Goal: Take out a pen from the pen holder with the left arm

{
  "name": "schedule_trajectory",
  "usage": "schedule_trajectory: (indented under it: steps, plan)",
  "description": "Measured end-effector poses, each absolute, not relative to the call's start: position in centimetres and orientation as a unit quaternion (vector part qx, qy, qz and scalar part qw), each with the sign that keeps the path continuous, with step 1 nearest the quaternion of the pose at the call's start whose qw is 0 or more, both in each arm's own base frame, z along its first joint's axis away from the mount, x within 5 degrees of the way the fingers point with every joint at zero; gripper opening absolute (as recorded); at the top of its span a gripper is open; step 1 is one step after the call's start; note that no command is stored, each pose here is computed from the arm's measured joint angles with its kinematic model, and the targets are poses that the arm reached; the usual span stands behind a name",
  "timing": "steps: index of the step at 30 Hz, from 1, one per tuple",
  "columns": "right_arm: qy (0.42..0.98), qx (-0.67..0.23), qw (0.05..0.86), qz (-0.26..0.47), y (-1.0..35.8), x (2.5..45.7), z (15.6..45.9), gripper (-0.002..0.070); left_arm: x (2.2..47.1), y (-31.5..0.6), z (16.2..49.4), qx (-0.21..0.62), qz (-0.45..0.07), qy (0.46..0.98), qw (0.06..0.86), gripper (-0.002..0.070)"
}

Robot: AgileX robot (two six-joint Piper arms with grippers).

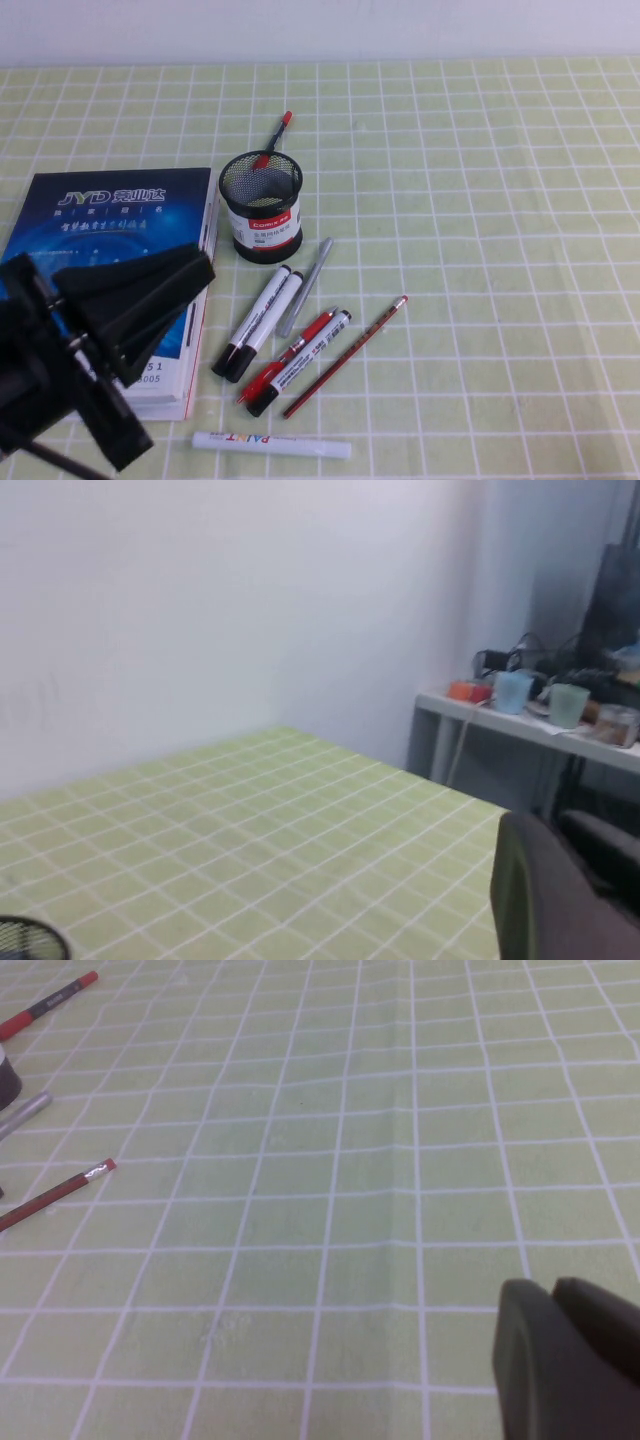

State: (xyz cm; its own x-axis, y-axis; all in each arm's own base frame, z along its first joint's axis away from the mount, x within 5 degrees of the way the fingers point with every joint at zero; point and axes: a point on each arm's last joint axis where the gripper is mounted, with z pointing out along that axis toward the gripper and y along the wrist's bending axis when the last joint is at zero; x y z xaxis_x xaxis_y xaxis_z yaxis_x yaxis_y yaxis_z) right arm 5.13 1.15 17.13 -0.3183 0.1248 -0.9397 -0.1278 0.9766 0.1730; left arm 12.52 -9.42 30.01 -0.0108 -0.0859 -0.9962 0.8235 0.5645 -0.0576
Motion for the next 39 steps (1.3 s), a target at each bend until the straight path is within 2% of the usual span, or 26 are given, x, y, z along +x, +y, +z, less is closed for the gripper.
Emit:
schedule_trajectory:
  steps: [4,8,14,32,36,39]
  plan:
    - [0.805,-0.001,0.584,0.108,1.1,5.1,17.1,-0.0015,10.2,-7.9,30.9,0.268,-0.312,0.635,0.654,0.0000]
    - [0.805,-0.001,0.584,0.108,1.1,5.1,17.1,-0.0015,8.6,-6.7,31.7,0.229,-0.288,0.630,0.684,0.0000]
    - [0.805,-0.001,0.584,0.108,1.1,5.1,17.1,-0.0015,7.5,-6.2,32.2,0.223,-0.281,0.614,0.703,0.0000]
    - [0.805,-0.001,0.584,0.108,1.1,5.1,17.1,-0.0015,7.6,-5.8,32.2,0.201,-0.269,0.623,0.707,0.0000]
    - [0.805,-0.001,0.584,0.108,1.1,5.1,17.1,-0.0015,8.2,-5.0,32.0,0.101,-0.301,0.640,0.700,0.0000]
    - [0.805,-0.001,0.584,0.108,1.1,5.1,17.1,-0.0015,9.1,-3.3,31.3,-0.035,-0.297,0.668,0.681,0.0000]
